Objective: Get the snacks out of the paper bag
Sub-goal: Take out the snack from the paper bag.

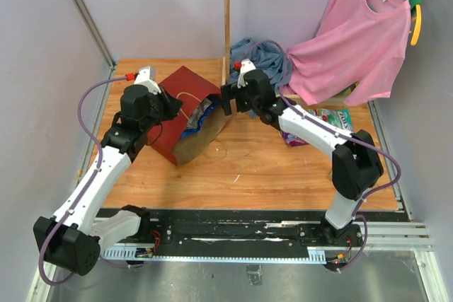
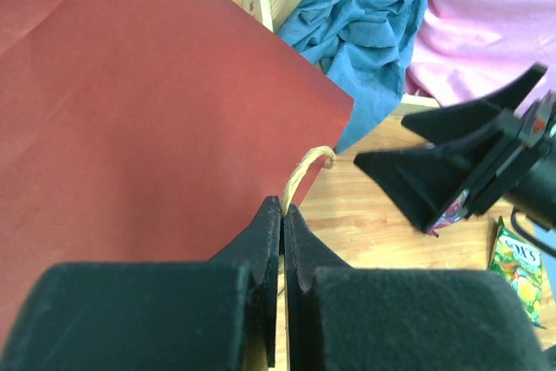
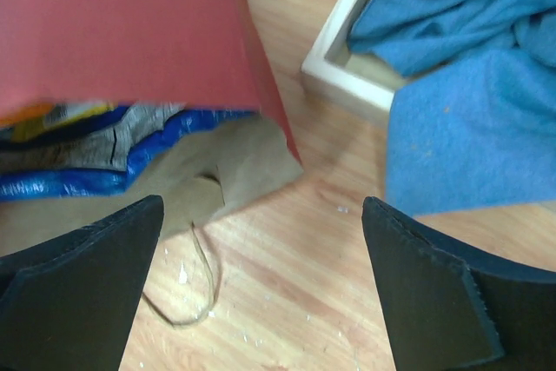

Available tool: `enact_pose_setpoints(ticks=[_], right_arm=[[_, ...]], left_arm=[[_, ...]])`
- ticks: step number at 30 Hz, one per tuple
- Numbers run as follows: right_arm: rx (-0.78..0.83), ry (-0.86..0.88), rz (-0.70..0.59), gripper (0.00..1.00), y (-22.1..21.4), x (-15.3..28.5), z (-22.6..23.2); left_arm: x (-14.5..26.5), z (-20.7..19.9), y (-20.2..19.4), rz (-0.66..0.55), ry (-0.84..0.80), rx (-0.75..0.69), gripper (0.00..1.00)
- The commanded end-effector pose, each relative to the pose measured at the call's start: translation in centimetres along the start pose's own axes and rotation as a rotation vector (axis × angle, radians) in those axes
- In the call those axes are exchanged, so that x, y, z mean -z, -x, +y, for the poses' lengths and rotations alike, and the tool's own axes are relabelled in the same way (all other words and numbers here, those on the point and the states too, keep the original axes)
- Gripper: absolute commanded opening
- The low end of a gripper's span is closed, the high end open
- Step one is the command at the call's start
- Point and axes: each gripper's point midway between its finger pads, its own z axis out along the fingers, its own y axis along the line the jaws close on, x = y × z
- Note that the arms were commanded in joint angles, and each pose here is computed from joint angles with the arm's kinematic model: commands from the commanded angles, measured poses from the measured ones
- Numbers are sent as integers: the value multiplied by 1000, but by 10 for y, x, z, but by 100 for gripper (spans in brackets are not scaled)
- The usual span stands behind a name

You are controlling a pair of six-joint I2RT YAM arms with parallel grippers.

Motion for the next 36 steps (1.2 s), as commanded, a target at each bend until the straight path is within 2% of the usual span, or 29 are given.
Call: enact_pose_setpoints(ticks=[1,3,6,13,16,18,23,27,31,36], right_arm=[[21,57,-60,98,-8,24,10],[3,95,-96,97,-12,37,15],[-53,196,-118,85,-26,50,30],[-155,344,-57,71,-64,48,56],[-213,384,-45,70,-69,33,71],[-277,400,-55,74,-67,19,81],[-457,374,-56,78,-60,-32,89],[-497,368,-92,79,-42,-63,99],[-514,326,-136,78,-37,-83,97],[-608,218,-140,70,-53,-108,81]], left_arm=[[1,-5,17,-34,-6,5,1],[4,-9,14,-31,-33,17,0],[8,-11,12,-49,-55,35,1],[13,-4,20,-86,-14,25,1],[14,3,21,-102,18,14,1],[15,5,23,-110,30,9,1],[16,7,23,-116,37,-1,1],[17,6,24,-117,33,-3,1],[19,4,26,-124,25,-3,0],[23,0,28,-135,7,-2,1]])
